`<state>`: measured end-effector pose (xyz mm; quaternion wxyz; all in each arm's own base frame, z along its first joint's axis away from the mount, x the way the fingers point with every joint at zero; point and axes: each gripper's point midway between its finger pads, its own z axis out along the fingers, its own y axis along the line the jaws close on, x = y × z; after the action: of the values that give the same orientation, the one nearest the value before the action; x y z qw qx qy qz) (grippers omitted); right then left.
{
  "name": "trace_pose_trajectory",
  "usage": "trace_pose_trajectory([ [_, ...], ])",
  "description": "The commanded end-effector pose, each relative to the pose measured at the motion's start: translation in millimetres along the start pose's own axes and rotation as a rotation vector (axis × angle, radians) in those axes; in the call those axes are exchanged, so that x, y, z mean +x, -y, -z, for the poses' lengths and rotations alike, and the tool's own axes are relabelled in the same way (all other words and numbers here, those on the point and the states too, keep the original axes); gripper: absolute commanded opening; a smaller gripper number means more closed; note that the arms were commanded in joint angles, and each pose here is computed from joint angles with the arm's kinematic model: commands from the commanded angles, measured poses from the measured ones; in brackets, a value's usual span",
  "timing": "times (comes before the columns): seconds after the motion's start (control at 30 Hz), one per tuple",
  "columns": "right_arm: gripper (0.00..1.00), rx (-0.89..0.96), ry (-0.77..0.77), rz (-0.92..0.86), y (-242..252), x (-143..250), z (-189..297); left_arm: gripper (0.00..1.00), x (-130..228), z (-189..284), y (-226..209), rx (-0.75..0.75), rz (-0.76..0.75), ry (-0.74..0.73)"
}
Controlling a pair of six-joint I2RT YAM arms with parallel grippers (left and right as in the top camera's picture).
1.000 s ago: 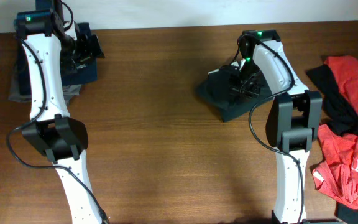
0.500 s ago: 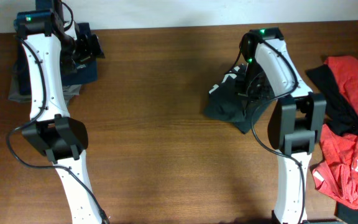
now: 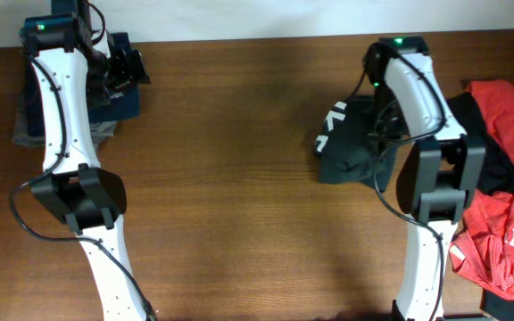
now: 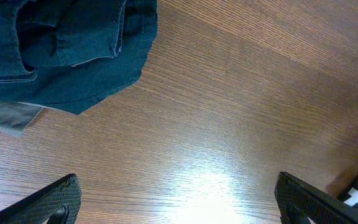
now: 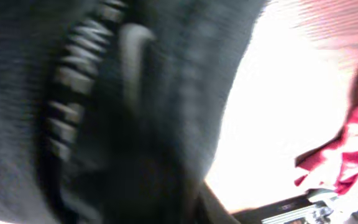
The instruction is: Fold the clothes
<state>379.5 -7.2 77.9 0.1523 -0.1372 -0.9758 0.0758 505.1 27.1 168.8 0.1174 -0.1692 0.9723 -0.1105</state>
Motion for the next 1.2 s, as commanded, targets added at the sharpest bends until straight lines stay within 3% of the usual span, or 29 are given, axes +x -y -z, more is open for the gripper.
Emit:
trace_pose_trajectory([
  [0.0,0.19,0.052,0.037,-0.057,32.5,-2.9,9.2,0.99,-1.2,14.9,3.9,0.001,-0.026,0.032],
  [0.13,0.34,0.063,0.034,-0.094,51.3,-6.6,7.2,0.99,-1.4,14.9,3.9,0.001,-0.026,0.033],
  [0.33,0.44,0.123,0.037,-0.148,89.7,-11.9,4.2,0.99,-1.7,14.9,4.1,0.002,-0.026,0.034],
  [0.67,0.46,0.176,0.039,-0.257,132.5,-14.4,1.0,0.99,-2.9,14.9,4.7,0.004,-0.027,0.039],
  [0.83,0.30,0.083,0.090,-0.239,118.2,-22.8,17.0,0.99,-2.4,14.6,6.5,0.005,-0.031,0.039],
  [0.9,0.40,-0.045,0.141,-0.146,96.8,-31.0,33.8,0.99,-1.5,14.0,9.6,0.006,-0.037,0.038],
  [1.0,0.67,-0.241,0.208,0.060,61.7,-40.7,50.4,0.99,0.4,12.8,15.3,0.009,-0.049,0.035],
  [1.17,0.72,-0.264,0.244,0.107,55.7,-53.2,45.4,0.99,1.0,11.4,23.8,0.015,-0.067,0.040],
])
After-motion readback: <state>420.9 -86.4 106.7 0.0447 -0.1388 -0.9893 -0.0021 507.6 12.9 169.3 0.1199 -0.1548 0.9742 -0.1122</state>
